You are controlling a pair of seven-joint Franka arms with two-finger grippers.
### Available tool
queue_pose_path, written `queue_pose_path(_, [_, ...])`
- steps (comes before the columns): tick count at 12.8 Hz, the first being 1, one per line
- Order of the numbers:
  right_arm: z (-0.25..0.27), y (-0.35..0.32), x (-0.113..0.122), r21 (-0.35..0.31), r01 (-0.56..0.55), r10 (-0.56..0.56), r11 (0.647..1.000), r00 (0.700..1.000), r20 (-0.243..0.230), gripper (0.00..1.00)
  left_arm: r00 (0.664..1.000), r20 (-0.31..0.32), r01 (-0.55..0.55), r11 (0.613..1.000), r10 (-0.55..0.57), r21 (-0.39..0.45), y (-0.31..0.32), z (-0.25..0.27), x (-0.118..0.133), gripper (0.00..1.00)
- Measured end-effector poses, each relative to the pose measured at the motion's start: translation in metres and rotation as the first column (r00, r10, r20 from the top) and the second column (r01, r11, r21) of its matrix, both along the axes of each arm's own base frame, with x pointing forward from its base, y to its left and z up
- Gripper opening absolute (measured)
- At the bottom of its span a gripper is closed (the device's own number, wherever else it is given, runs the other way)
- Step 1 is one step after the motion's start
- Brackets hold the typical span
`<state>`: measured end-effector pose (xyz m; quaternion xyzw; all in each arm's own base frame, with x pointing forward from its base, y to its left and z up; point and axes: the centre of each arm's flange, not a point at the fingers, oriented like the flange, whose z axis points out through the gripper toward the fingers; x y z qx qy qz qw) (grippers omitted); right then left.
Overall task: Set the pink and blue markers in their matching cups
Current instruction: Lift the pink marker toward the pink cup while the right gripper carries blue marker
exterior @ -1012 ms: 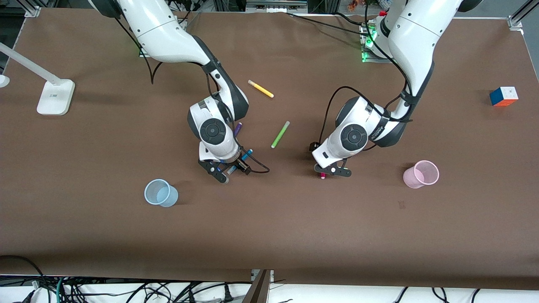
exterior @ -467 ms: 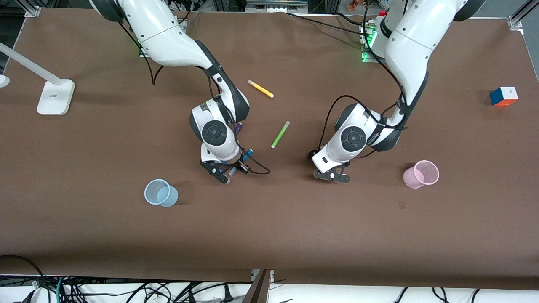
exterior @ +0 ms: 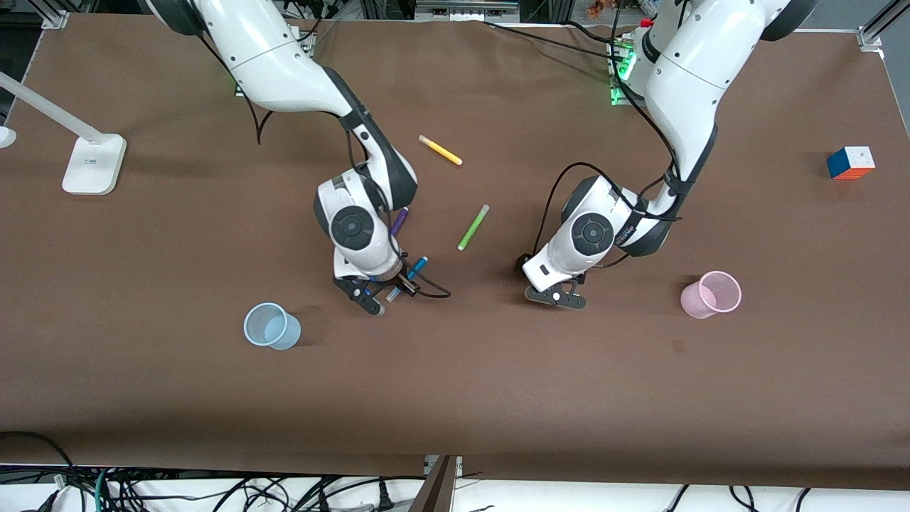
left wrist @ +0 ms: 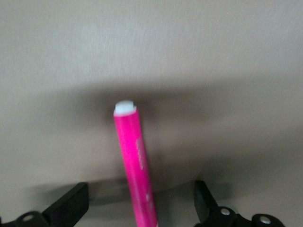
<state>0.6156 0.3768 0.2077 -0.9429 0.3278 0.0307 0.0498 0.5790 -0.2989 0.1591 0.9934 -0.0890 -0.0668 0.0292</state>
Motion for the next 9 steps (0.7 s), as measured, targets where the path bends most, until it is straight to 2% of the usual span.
queue_pose_path(2, [0.037,-0.031,0.016,0.051,-0.025,0.027,0.998,0.998,-0.053,0.17,0.998,-0.064,0.016,0.999,-0.014,0.04,0.001,0.011,-0.008,0.93])
queue_pose_path(3, [0.059,-0.051,0.023,0.077,-0.026,0.032,0.997,0.996,-0.078,0.17,0.997,-0.074,0.024,0.999,-0.02,0.047,0.0,0.015,-0.01,0.83])
queue_pose_path(4, [0.08,-0.076,0.031,0.104,-0.02,0.031,0.994,0.995,-0.098,0.17,0.997,-0.074,0.034,0.998,-0.03,0.049,-0.004,0.014,-0.013,0.83])
queue_pose_path(5, [0.098,-0.104,0.039,0.136,-0.01,0.027,0.991,0.993,-0.119,0.17,0.997,-0.067,0.049,0.997,-0.046,0.052,-0.009,0.011,-0.017,0.78])
queue_pose_path(6, [0.112,-0.133,0.046,0.175,-0.003,0.028,0.984,0.99,-0.139,0.17,0.997,-0.057,0.061,0.997,-0.058,0.053,-0.012,0.008,-0.018,0.65])
queue_pose_path(8, [0.128,-0.195,0.057,0.276,0.016,0.033,0.961,0.985,-0.172,0.17,0.997,-0.052,0.067,0.996,-0.064,0.057,-0.013,0.008,-0.018,0.61])
queue_pose_path(9, [0.13,-0.223,0.062,0.332,0.031,0.031,0.943,0.983,-0.18,0.17,0.997,-0.049,0.066,0.996,-0.064,0.057,-0.013,0.01,-0.017,0.53])
